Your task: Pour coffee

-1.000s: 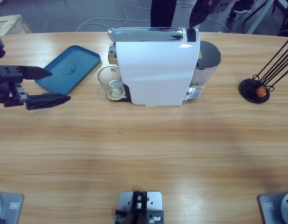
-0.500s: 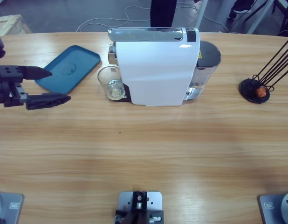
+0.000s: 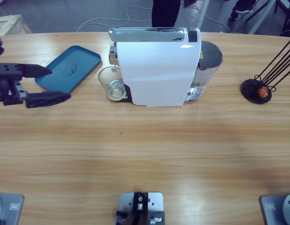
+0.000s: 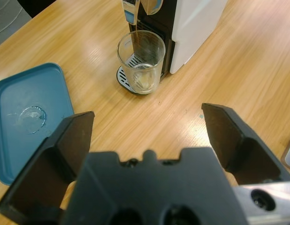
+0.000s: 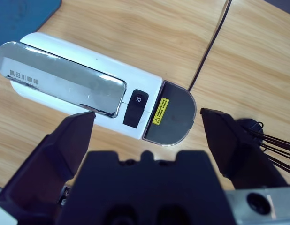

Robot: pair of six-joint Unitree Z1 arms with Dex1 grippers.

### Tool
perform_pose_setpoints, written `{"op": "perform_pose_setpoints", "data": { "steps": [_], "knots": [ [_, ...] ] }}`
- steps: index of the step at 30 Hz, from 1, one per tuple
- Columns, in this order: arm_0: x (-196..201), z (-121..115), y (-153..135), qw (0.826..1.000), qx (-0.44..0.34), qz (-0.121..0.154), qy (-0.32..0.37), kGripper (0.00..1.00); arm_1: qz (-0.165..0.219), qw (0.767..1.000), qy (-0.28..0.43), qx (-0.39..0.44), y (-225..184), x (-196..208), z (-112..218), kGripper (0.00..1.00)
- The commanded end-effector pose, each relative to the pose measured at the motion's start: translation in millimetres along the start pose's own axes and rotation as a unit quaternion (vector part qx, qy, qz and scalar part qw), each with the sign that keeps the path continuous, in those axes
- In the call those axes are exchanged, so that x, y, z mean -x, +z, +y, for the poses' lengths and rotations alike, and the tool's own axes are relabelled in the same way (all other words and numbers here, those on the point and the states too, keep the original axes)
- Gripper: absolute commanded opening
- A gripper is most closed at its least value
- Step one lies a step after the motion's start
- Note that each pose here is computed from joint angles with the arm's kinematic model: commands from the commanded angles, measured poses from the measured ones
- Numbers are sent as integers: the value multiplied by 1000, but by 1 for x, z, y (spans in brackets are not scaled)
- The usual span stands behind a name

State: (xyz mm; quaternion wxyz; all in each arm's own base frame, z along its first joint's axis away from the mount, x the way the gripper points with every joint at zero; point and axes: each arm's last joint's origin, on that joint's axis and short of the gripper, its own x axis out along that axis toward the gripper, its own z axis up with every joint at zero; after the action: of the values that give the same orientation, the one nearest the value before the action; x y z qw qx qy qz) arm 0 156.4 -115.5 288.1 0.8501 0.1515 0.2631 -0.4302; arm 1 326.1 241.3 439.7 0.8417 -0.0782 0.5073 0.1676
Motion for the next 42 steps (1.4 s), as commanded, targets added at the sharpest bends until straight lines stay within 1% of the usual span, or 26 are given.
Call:
{"op": "perform_pose_setpoints", "data": {
  "steps": [1, 9, 18, 22, 29, 32, 35, 37, 38, 39, 41, 42],
  "knots": [
    [-5, 1, 1, 1000, 8, 7, 2, 988, 34, 999, -3, 1, -5, -16, 5, 1000],
    [-7, 0, -3, 1000, 10, 15, -3, 991, 29, 1000, -4, -2, -6, -11, 4, 1000],
    [-6, 1, 2, 1000, 7, 8, -2, 991, 23, 1000, 0, -3, -8, 0, 3, 1000],
    [-11, 1, -2, 1000, 11, 19, -7, 991, 16, 1000, 2, -3, -11, 10, 2, 1000],
    [-2, -1, 3, 1000, 5, 0, -3, 991, -8, 1000, 16, 6, -27, 46, 3, 1000],
    [2, -2, 3, 1000, 3, -6, -1, 991, -30, 999, 23, 16, -46, 74, 4, 1000],
    [4, -3, 2, 1000, 2, -8, -1, 991, -59, 997, 40, 24, -75, 95, 0, 1000],
    [3, -3, 4, 1000, 2, -10, -3, 991, -84, 995, 52, 26, -103, 105, -8, 1000],
    [4, -3, 4, 1000, 1, -12, -5, 991, -107, 992, 62, 25, -124, 112, -16, 1000],
    [5, -4, 5, 1000, 2, -14, -5, 991, -123, 990, 69, 23, -142, 117, -23, 1000],
    [5, -4, 6, 1000, 12, -16, -7, 991, -137, 987, 78, 21, -176, 117, -36, 1000],
    [5, -4, 5, 1000, 16, -16, -11, 991, -137, 987, 78, 21, -192, 112, -41, 1000]
  ]
}}
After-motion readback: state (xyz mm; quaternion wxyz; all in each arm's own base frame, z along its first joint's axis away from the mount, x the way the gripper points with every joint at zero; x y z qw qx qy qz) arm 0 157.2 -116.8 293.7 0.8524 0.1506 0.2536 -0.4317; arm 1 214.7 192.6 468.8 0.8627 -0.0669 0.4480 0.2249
